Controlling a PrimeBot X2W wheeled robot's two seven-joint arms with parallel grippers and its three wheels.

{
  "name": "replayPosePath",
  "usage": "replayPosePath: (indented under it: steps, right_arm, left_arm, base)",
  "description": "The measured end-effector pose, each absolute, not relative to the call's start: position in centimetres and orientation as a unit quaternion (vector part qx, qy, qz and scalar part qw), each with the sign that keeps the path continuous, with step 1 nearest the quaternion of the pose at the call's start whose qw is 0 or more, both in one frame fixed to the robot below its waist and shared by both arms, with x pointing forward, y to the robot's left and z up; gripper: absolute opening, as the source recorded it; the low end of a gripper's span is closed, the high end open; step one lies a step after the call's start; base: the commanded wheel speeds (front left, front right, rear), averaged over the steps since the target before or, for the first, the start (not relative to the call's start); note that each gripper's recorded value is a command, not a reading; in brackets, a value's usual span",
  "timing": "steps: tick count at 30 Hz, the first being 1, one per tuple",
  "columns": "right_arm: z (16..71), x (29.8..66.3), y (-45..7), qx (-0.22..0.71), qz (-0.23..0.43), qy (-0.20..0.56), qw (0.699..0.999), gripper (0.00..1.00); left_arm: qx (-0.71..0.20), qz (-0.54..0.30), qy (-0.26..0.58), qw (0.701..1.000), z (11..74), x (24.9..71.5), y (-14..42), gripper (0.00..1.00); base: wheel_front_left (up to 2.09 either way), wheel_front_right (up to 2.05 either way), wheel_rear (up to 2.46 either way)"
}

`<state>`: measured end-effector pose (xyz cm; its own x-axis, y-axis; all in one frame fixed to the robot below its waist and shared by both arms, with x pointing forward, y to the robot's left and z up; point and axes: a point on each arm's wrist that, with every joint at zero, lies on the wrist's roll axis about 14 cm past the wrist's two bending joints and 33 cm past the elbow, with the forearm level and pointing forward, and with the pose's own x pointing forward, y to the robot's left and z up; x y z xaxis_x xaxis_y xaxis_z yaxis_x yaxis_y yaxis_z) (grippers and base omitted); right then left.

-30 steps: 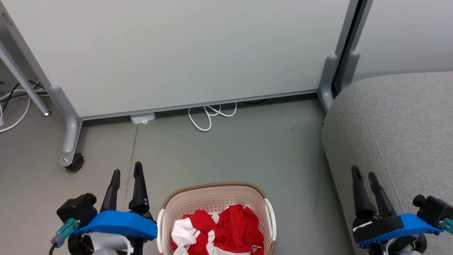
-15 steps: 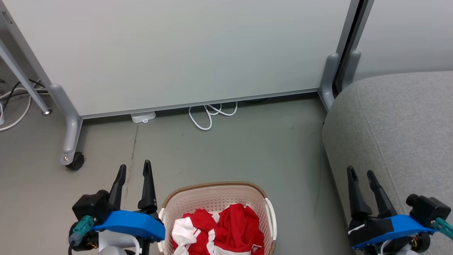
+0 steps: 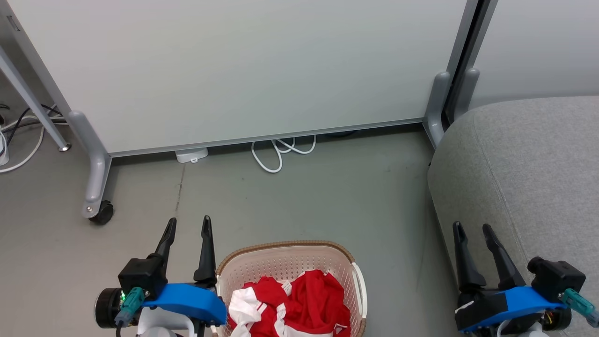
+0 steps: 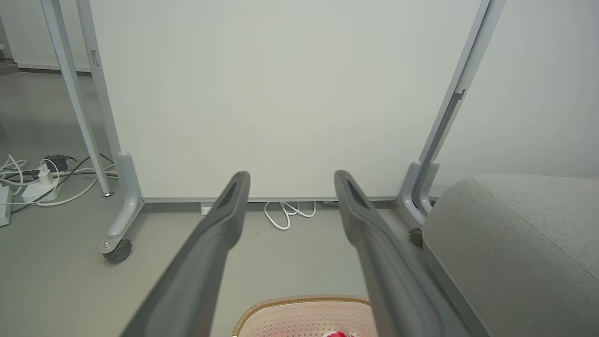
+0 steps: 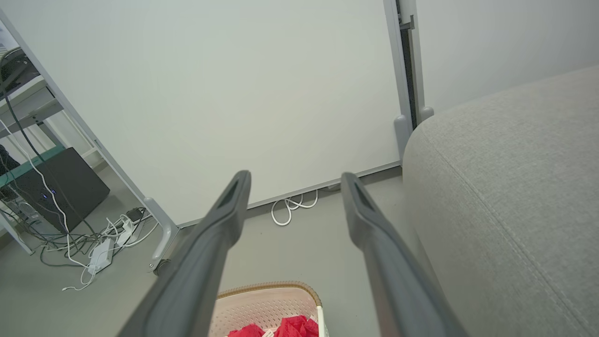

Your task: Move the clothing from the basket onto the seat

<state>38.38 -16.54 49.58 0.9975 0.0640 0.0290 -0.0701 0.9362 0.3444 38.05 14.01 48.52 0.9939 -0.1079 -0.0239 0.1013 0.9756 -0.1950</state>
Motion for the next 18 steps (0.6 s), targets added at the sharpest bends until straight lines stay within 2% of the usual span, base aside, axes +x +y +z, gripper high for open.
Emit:
replayPosePath:
  steps: [18]
  right_arm:
    - [49.28,38.28,-15.72,0.108,0.053,-0.011,0.993,1.00]
  left_arm:
    - [-0.033,-0.075,0.008,0.997,48.33,37.72,13.05,1.00]
  base:
    - [0.00,0.00,0.00]
